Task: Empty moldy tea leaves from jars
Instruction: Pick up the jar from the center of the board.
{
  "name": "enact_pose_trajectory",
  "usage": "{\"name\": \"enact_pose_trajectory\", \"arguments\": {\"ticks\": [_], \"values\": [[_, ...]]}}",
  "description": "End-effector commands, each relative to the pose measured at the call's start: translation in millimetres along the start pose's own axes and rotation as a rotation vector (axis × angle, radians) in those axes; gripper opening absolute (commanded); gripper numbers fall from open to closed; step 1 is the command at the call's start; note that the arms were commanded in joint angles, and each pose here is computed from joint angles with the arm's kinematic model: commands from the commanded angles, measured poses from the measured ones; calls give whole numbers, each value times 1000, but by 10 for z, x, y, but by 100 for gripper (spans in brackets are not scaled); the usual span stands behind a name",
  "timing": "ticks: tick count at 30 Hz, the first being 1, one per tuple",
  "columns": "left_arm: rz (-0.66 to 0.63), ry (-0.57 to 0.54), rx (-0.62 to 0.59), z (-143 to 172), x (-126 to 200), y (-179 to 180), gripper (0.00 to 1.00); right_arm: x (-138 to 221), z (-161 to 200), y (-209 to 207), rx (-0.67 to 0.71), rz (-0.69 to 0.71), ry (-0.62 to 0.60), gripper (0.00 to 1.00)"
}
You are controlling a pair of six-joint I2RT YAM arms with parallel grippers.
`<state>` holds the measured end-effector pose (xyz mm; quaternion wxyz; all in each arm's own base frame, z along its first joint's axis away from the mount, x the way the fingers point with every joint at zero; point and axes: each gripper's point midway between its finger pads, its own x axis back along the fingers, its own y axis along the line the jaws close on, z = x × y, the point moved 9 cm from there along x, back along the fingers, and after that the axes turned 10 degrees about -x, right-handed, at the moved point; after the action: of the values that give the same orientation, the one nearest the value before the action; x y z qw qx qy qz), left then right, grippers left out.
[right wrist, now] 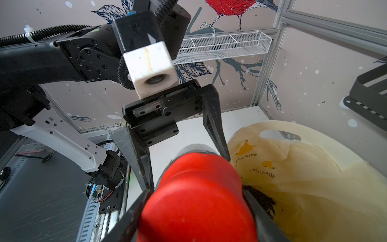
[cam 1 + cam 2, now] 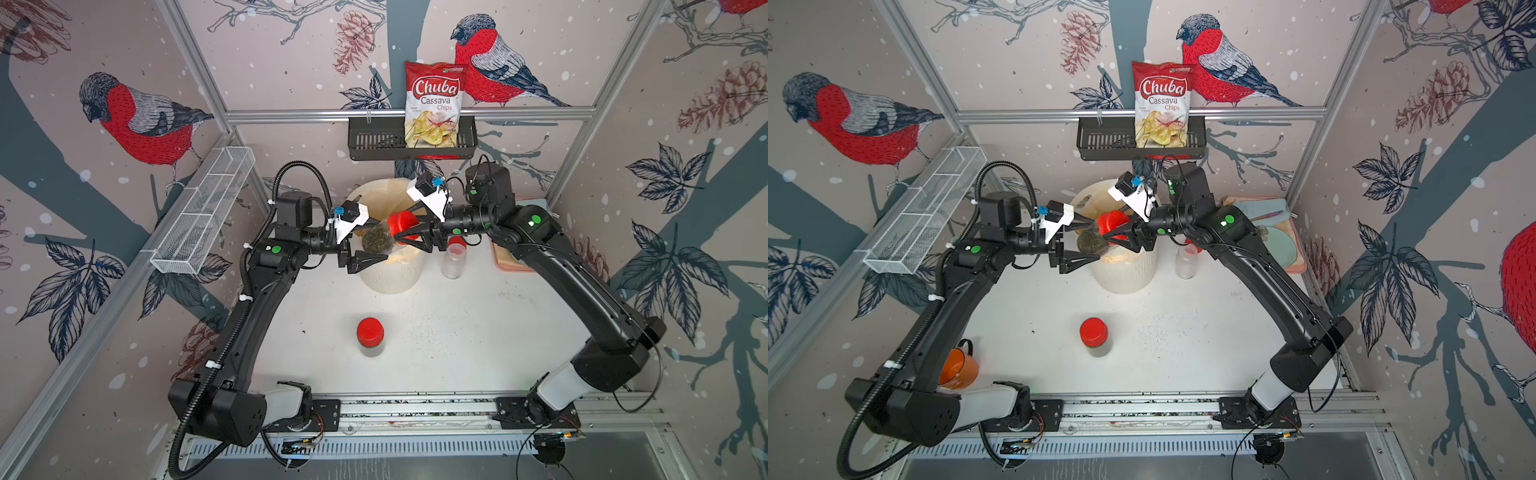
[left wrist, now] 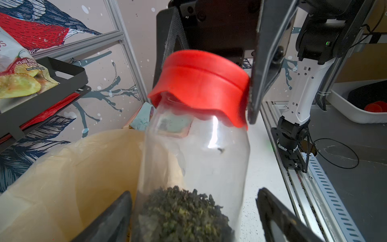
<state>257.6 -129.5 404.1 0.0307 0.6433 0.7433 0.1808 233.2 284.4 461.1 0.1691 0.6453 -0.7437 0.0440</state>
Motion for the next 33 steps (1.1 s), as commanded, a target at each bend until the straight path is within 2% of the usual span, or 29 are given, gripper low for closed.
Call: {"name": "enact_pose_trajectory", "arguments": {"ticks": [1,12,20,25,31,32,33], "values": [[28,-6,-17,-16,-14,-36,88,5,-61,34,46,-30,-29,27],[40,30,-6,30,-103,-65,90,57,-82,84,71,-52,-40,27],[38,42,-6,36,-108,-72,75,34,-33,76,71,-57,-34,27],[36,50,-8,41,-104,-80,70,20,1,51,66,-54,-31,27],[36,55,-17,37,-93,-101,65,31,22,8,58,-32,-43,38],[36,56,-16,40,-91,-103,63,31,25,2,56,-30,-45,42],[35,57,-17,38,-90,-103,62,28,26,-5,52,-25,-47,49]]}}
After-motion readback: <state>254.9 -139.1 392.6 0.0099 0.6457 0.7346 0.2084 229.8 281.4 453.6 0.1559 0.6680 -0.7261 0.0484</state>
